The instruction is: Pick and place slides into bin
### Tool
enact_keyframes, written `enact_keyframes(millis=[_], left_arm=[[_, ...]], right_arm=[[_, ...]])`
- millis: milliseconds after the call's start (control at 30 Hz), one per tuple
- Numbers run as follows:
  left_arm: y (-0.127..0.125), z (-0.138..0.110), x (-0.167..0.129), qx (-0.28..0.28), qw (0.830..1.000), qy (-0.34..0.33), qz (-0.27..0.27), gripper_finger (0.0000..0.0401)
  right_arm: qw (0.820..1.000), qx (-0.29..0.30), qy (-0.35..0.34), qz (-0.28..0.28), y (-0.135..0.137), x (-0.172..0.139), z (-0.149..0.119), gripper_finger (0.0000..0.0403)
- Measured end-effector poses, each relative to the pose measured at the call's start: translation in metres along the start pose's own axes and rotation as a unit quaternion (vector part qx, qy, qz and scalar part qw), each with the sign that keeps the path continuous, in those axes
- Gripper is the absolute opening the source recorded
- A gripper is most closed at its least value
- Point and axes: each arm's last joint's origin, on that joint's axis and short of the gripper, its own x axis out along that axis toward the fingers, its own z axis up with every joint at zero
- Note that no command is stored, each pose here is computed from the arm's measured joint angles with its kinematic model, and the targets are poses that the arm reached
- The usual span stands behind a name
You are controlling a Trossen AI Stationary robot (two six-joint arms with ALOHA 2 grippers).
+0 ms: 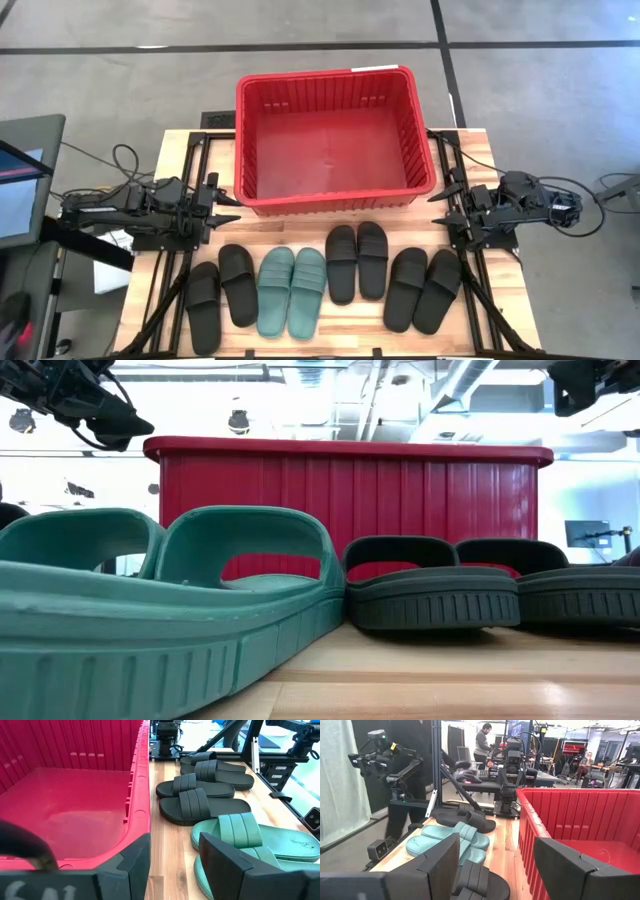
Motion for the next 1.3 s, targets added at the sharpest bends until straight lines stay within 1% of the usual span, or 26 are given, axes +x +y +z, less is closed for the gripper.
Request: enact_keyframes(millis=[1000,1300], left_arm=[[0.0,0.0,0.0,0.0,1.0,0.0,0.0,0.0156],[0.0014,-0.0003,0.0022,-0.002,1.0,0.007,0.008,0.0156]], right_arm=[[1.0,0.0,0.0,0.0,0.0,0.0,0.0,0.024],[1.0,0.0,0.0,0.0,0.0,0.0,0.0,0.024]])
